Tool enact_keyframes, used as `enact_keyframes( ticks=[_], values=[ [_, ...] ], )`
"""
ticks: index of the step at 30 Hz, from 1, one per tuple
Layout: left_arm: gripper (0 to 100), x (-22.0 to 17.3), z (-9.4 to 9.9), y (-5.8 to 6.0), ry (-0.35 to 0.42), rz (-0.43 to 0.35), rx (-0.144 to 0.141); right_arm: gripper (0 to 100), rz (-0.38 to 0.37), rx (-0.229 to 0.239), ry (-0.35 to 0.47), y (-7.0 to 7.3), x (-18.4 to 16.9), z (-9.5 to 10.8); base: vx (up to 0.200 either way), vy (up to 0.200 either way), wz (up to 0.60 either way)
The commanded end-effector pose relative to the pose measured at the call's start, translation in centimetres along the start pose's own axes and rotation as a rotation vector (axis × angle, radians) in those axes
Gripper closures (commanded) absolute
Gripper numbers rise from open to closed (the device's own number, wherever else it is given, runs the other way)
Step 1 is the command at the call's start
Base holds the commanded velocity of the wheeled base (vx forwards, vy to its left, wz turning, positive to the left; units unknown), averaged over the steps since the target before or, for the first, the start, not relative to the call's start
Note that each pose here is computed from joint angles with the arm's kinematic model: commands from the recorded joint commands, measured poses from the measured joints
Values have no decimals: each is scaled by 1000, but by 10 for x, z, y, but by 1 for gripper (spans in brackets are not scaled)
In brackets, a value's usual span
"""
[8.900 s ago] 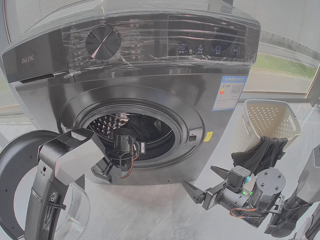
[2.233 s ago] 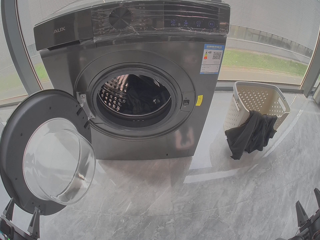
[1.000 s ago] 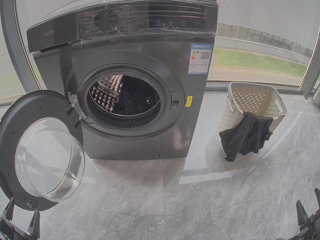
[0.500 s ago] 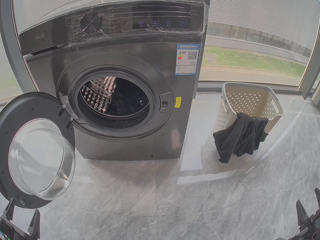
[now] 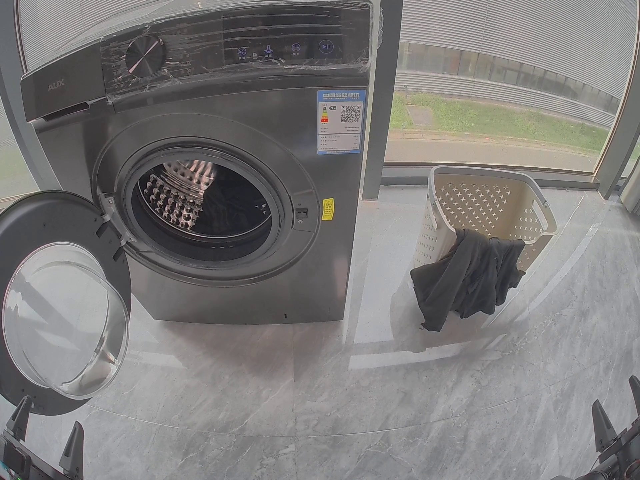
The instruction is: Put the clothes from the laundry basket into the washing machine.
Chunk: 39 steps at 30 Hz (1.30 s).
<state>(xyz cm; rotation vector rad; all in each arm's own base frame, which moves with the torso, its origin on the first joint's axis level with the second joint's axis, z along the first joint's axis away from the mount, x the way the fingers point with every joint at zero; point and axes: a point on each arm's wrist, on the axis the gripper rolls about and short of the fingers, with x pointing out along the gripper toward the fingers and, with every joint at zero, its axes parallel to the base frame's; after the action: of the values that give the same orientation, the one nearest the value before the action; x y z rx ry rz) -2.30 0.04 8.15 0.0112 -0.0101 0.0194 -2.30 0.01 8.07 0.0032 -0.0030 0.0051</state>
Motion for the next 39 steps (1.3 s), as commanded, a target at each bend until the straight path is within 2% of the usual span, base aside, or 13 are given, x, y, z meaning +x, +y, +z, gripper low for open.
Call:
enact_keyframes(
  ticks=[1, 8, 10, 16, 19, 31, 39],
  values=[
    [0, 0, -5, 0, 4, -18, 13, 0, 1, 0, 1, 0, 0, -5, 0, 0, 0],
    [0, 0, -5, 0, 4, -10, 0, 0, 1, 0, 1, 0, 0, -5, 0, -200, 0],
    [0, 0, -5, 0, 4, -6, -20, 0, -1, 0, 1, 0, 0, -5, 0, -200, 0],
    [0, 0, -5, 0, 6, -3, -14, 0, 1, 0, 1, 0, 0, -5, 0, -200, 0],
    [0, 0, -5, 0, 3, 4, -23, 0, 1, 0, 1, 0, 0, -5, 0, 0, 0],
    [0, 0, -5, 0, 3, 5, -25, 0, 1, 0, 1, 0, 0, -5, 0, 0, 0],
    [0, 0, -5, 0, 3, 7, -25, 0, 1, 0, 1, 0, 0, -5, 0, -200, 0]
  ],
)
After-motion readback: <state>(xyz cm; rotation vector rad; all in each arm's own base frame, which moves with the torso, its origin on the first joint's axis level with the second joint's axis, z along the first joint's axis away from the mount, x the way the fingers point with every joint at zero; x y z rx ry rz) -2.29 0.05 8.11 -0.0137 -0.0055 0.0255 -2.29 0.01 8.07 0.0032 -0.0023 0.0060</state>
